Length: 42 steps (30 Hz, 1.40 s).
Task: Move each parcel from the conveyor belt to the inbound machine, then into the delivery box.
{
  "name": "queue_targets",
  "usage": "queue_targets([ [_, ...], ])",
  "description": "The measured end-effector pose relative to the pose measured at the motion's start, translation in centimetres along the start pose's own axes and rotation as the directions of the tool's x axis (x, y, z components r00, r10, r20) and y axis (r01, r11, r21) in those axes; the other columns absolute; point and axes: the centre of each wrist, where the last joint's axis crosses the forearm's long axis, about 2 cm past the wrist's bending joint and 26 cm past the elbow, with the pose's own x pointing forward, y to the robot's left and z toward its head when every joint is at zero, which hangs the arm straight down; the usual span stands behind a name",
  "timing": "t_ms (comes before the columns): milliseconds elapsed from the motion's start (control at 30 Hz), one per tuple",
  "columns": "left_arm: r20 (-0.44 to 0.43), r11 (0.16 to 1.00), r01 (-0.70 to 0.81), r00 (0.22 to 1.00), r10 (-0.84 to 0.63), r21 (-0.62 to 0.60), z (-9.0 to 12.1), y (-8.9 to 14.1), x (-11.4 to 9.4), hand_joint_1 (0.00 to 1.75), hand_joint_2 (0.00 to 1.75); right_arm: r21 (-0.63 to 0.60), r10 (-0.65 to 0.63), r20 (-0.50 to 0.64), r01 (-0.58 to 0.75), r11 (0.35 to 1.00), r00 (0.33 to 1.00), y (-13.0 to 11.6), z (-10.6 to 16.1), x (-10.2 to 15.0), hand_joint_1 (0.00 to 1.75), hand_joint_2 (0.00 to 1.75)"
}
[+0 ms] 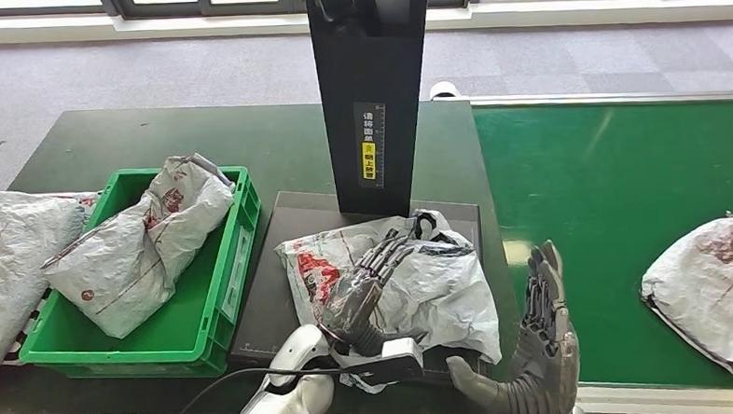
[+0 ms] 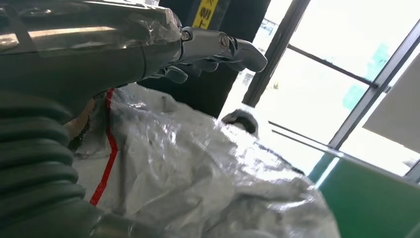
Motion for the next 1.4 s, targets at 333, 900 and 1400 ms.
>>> queue_targets([
  [333,-0.036,0.995,0.044,0.998,-0.047,-0.088,0.1,-1.3,-0.4,0.00,1.75,0.019,-0.025,0.021,0.025,1.000,0.999,0.7,-0.2,0.4,0.00,1.75],
  [900,0.005,0.969,0.187,0.982,-0.189,-0.159,0.1,-1.7,-0.2,1.75,1.75,0.109,-0.033,0.053,0.027,0.994,0.998,1.2,-1.2,0.8,0.00,1.75],
  [1400,0.088,0.977,0.181,0.981,-0.172,-0.110,-0.2,-0.7,0.6,1.75,1.75,0.070,-0.014,0.076,0.008,0.998,0.997,0.0,-2.3,2.4,0.00,1.75],
])
